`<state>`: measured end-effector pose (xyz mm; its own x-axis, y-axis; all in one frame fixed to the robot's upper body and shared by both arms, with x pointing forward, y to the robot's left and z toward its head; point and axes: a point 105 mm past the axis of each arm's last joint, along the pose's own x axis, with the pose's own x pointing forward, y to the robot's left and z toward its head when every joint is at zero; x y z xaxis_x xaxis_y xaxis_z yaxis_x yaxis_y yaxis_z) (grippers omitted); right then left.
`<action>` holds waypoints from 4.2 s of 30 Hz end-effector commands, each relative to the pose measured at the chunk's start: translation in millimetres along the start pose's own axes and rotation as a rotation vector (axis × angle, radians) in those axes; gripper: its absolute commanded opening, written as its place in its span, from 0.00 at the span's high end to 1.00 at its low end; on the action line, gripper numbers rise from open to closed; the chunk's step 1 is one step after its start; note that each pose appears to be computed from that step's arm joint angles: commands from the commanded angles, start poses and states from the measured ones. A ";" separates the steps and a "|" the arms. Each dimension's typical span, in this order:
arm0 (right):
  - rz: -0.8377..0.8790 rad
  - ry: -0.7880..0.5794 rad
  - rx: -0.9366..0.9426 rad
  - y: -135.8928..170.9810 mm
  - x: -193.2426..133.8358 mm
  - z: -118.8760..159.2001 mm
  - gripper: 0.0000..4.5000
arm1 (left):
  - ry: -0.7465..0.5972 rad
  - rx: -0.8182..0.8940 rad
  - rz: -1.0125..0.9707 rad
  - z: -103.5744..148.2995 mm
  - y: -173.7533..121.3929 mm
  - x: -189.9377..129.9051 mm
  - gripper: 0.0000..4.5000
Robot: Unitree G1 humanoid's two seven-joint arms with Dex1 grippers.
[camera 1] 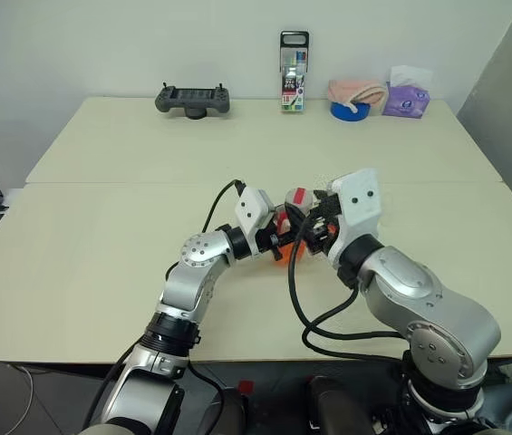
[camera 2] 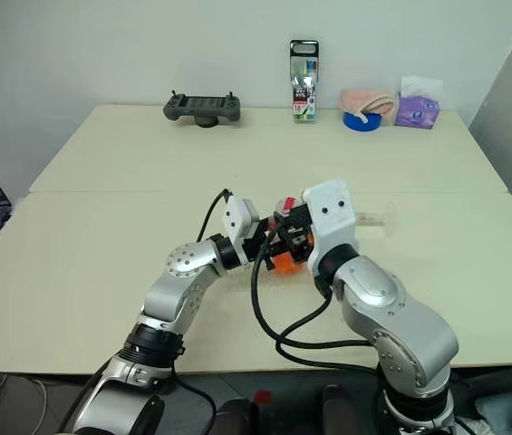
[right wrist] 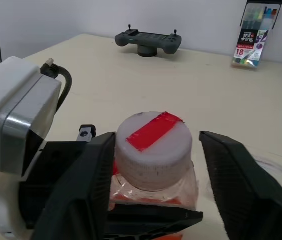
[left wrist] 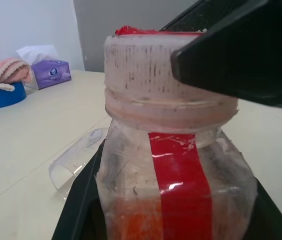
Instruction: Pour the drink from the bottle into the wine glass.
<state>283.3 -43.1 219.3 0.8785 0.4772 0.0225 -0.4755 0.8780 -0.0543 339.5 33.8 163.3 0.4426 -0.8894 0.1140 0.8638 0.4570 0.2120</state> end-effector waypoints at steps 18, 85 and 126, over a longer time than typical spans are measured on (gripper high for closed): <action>0.931 0.121 -0.222 -32.1 -28.0 2.2 0.59 | -0.105 -0.005 -0.154 32.3 -21.3 7.0 0.62; 0.200 -0.087 -0.149 -16.5 1.3 29.7 0.00 | -0.088 0.047 -0.036 26.6 -1.4 2.9 0.62; 0.031 -0.048 -0.162 -59.9 -11.7 17.2 0.00 | -0.078 0.038 -0.037 23.8 -5.4 2.6 0.62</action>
<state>295.2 -73.4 225.0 0.7951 0.6064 0.0071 -0.5936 0.7806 -0.1955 331.3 23.8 166.2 0.3989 -0.9084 0.1256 0.8869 0.4170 0.1987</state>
